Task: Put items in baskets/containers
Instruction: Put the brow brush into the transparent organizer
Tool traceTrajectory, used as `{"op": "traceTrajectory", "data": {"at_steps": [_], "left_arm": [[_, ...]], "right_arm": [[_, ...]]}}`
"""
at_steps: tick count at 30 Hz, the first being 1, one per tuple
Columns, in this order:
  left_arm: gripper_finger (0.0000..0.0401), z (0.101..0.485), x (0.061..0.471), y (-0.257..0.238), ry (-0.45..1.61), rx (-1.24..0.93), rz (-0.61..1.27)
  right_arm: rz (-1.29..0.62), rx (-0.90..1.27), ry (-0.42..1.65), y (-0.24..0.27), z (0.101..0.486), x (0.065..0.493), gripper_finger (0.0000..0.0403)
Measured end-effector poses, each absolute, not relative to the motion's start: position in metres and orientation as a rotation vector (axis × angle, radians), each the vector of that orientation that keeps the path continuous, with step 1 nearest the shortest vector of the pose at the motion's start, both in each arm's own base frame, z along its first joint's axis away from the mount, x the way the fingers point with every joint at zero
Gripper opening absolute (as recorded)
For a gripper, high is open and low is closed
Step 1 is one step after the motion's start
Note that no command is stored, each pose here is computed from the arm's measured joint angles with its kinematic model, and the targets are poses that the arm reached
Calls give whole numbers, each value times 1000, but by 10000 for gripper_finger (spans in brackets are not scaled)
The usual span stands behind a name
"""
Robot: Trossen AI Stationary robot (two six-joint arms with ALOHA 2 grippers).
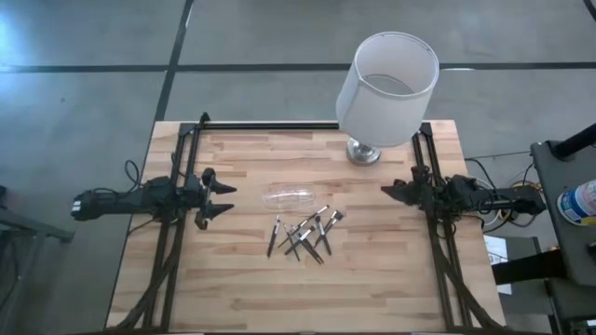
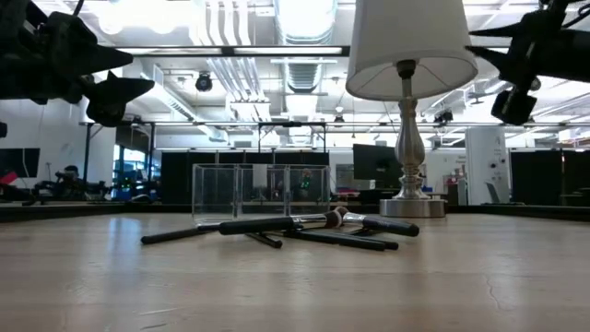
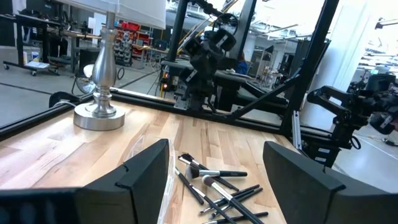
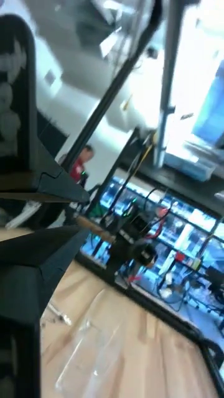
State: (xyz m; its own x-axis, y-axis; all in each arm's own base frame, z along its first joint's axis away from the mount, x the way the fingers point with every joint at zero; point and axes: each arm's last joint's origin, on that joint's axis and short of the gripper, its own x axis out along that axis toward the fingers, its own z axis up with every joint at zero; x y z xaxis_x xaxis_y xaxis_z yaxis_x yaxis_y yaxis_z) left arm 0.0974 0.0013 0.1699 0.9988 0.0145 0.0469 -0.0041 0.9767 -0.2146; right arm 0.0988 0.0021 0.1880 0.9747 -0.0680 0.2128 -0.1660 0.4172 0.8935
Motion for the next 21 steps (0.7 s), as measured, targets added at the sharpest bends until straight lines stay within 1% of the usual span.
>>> {"op": "traceTrajectory", "data": {"at_steps": [4,8,9,10,13,16,18,21], "left_arm": [[255,170,97,1,-49,-216,10],[255,170,97,1,-51,-224,9],[255,171,97,1,-64,-270,6],[255,174,97,1,-90,-365,-4],[255,183,96,1,-178,-776,-67],[255,192,94,1,-264,-1066,-134],[255,197,92,2,-306,-1171,-175],[255,197,92,3,-343,-1137,-119]], "right_arm": [[-43,1265,-103,3,174,109,73],[-229,1285,28,2,173,124,81],[-287,1279,80,2,175,128,83],[-355,1275,139,2,176,133,84],[-545,1261,297,2,184,149,90],[-662,1217,431,3,196,171,96],[-721,1179,569,5,197,186,100],[-716,1166,760,11,198,209,106]]}}
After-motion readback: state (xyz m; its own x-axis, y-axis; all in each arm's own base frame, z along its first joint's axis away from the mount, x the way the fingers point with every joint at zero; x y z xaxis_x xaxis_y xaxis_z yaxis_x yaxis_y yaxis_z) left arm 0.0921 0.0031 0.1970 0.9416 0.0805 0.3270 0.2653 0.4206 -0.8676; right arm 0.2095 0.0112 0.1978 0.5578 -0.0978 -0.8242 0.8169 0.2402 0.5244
